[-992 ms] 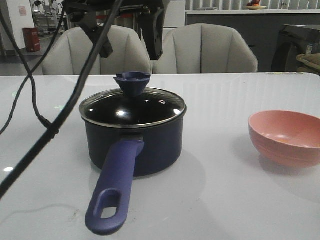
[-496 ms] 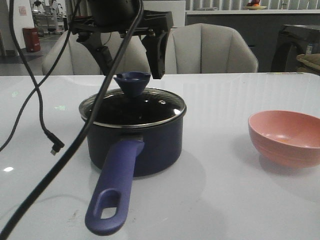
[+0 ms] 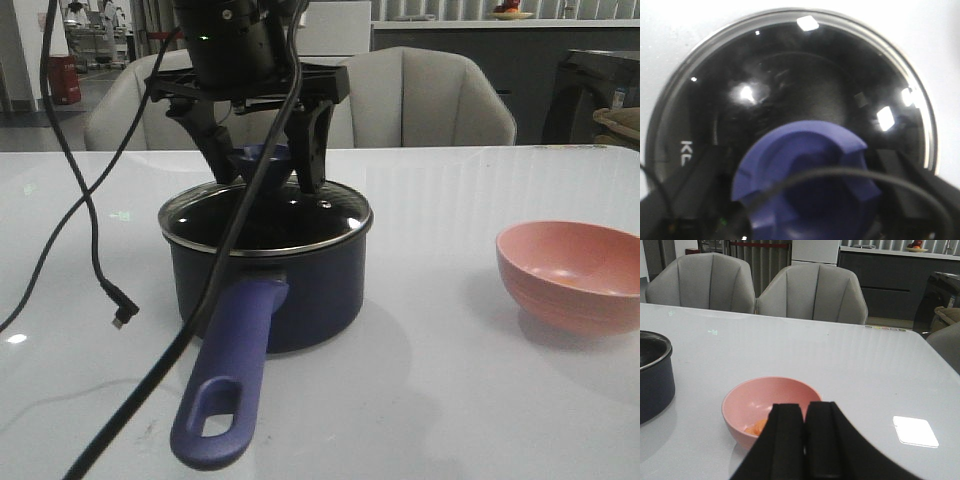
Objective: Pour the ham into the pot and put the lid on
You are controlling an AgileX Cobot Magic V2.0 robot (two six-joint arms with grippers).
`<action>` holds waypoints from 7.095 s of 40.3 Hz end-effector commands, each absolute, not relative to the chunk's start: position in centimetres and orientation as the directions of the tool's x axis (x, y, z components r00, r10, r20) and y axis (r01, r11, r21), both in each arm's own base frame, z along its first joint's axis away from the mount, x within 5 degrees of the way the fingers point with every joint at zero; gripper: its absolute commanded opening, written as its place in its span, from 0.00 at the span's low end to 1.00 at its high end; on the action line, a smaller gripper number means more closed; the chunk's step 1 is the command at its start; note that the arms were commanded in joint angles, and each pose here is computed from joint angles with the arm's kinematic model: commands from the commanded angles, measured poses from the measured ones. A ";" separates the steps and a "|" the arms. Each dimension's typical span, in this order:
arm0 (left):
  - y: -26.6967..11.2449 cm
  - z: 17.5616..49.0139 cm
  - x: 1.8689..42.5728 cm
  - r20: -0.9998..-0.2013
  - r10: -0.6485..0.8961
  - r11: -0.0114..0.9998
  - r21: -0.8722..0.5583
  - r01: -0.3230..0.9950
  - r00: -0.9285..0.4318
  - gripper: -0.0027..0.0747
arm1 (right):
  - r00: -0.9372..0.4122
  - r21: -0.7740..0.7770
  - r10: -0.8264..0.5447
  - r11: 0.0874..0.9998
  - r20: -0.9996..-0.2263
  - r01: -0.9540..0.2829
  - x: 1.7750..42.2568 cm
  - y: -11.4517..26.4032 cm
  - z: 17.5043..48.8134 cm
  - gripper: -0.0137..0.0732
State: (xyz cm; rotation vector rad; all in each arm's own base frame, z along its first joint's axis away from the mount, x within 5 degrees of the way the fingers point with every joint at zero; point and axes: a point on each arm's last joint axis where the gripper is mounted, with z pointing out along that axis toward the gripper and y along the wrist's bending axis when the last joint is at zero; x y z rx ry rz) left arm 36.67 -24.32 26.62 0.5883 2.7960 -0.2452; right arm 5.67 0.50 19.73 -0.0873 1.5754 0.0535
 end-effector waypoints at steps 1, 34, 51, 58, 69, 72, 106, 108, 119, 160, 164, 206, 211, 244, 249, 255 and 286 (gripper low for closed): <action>-24.2 29.9 36.3 -0.398 0.339 0.900 -0.128 0.417 -0.852 0.48 | 0.095 -0.025 -0.016 0.996 -0.995 -0.086 5.5 0.5 20.4 0.32; -23.1 35.2 34.7 -0.554 0.288 0.888 -0.151 0.435 -0.781 0.18 | 0.095 -0.025 -0.016 0.996 -0.995 -0.086 5.5 0.5 20.4 0.32; -18.5 37.5 34.4 -0.583 0.240 0.945 -0.044 0.325 -0.776 0.18 | 0.095 -0.025 -0.016 0.996 -0.995 -0.086 5.5 0.5 20.4 0.32; -14.9 37.1 35.0 -0.546 0.177 0.971 -0.038 0.235 -0.819 0.18 | 0.095 -0.025 -0.016 0.996 -0.995 -0.086 5.5 0.5 20.4 0.32; -8.9 34.7 34.8 -0.494 0.072 0.995 -0.022 0.095 -0.867 0.18 | 0.095 -0.025 -0.016 0.996 -0.995 -0.086 5.5 0.5 20.4 0.32; -7.3 34.0 34.5 -0.490 0.034 0.998 -0.026 0.054 -0.871 0.18 | 0.095 -0.025 -0.016 0.996 -0.995 -0.086 5.5 0.5 20.4 0.32; 0.1 21.4 33.7 -0.288 -0.074 0.997 -0.056 -0.060 -0.955 0.18 | 0.095 -0.025 -0.016 0.996 -0.995 -0.086 5.5 0.5 20.4 0.32; 0.1 20.9 33.8 -0.270 -0.067 0.997 -0.057 -0.054 -0.960 0.19 | 0.095 -0.025 -0.016 0.996 -0.995 -0.086 5.5 0.5 20.4 0.32; 0.0 19.0 34.1 -0.206 -0.053 0.997 -0.062 -0.041 -0.977 0.42 | 0.095 -0.025 -0.016 0.996 -0.995 -0.086 5.5 0.5 20.4 0.32; -0.2 28.8 30.5 -0.474 -0.055 0.997 -0.078 -0.021 -0.879 0.72 | 0.095 -0.025 -0.016 0.996 -0.995 -0.086 5.5 0.5 20.4 0.32; -0.3 30.3 29.4 -0.514 -0.058 0.996 -0.083 -0.018 -0.856 0.72 | 0.095 -0.025 -0.016 0.996 -0.995 -0.086 5.5 0.5 20.4 0.32; -1.0 31.1 4.8 -0.993 -0.036 0.985 -0.054 0.164 -0.110 0.72 | 0.095 -0.025 -0.016 0.996 -0.995 -0.086 5.5 0.5 20.4 0.32; -0.8 30.0 3.8 -0.997 -0.044 0.984 -0.053 0.172 -0.056 0.72 | 0.095 -0.025 -0.016 0.996 -0.995 -0.086 5.5 0.5 20.4 0.32; -0.6 30.3 2.5 -0.997 -0.059 0.982 -0.049 0.183 0.048 0.72 | 0.163 0.027 0.042 0.995 -0.986 -0.093 5.5 0.5 21.7 0.32; -0.6 30.3 2.5 -0.997 -0.059 0.982 -0.049 0.183 0.048 0.72 | 0.129 0.027 0.039 0.995 -0.991 -0.092 6.0 0.5 22.9 0.32; -0.6 30.3 2.5 -0.997 -0.059 0.982 -0.049 0.183 0.048 0.72 | 0.041 0.027 0.031 0.996 -0.999 -0.090 7.1 0.6 24.3 0.32; -0.6 30.3 2.5 -0.997 -0.059 0.982 -0.049 0.183 0.048 0.72 | -0.097 0.084 0.076 0.993 -0.992 -0.085 8.8 0.8 25.2 0.37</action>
